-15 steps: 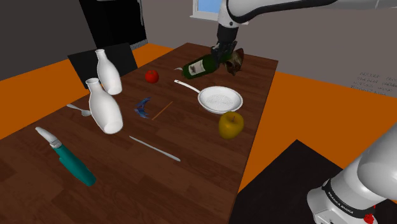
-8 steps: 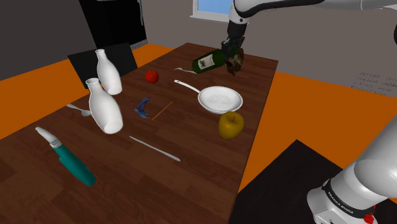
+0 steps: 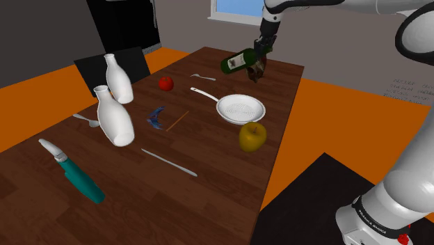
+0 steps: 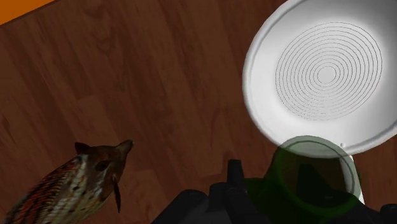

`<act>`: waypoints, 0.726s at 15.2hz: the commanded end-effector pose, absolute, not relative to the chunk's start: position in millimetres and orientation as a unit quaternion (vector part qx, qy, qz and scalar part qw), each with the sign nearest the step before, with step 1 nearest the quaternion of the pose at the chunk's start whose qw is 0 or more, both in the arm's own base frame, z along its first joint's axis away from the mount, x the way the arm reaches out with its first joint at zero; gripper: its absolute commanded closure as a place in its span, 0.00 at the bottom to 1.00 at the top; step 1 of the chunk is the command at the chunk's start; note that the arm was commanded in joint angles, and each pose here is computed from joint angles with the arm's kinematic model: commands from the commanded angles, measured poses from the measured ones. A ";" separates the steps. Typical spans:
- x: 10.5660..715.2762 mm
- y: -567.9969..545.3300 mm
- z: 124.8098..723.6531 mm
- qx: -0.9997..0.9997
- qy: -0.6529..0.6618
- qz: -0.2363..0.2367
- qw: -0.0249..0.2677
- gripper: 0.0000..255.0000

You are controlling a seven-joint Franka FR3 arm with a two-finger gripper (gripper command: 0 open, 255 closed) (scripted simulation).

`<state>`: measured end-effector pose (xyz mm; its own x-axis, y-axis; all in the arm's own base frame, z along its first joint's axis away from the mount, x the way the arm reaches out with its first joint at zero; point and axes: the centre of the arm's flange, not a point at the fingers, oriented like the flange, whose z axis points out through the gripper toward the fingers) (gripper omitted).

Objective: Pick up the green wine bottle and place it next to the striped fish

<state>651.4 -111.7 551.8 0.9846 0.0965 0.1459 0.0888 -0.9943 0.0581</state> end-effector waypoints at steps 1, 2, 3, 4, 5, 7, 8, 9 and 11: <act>659.4 -137.0 553.1 0.996 0.047 0.075 0.026 1.00; 663.4 -149.6 553.2 0.996 0.047 0.075 0.026 1.00; 667.4 -162.1 553.2 0.996 0.047 0.075 0.026 1.00; 671.5 -174.7 553.2 0.996 0.047 0.075 0.026 1.00; 673.6 -181.5 553.3 0.996 0.047 0.075 0.026 1.00; 673.6 -181.5 542.7 0.996 0.047 0.075 0.026 1.00; 673.6 -181.5 537.4 0.996 0.047 0.075 0.026 1.00; 673.6 -181.5 532.1 0.996 0.047 0.075 0.026 1.00; 673.6 -181.5 521.6 0.996 0.047 0.075 0.026 1.00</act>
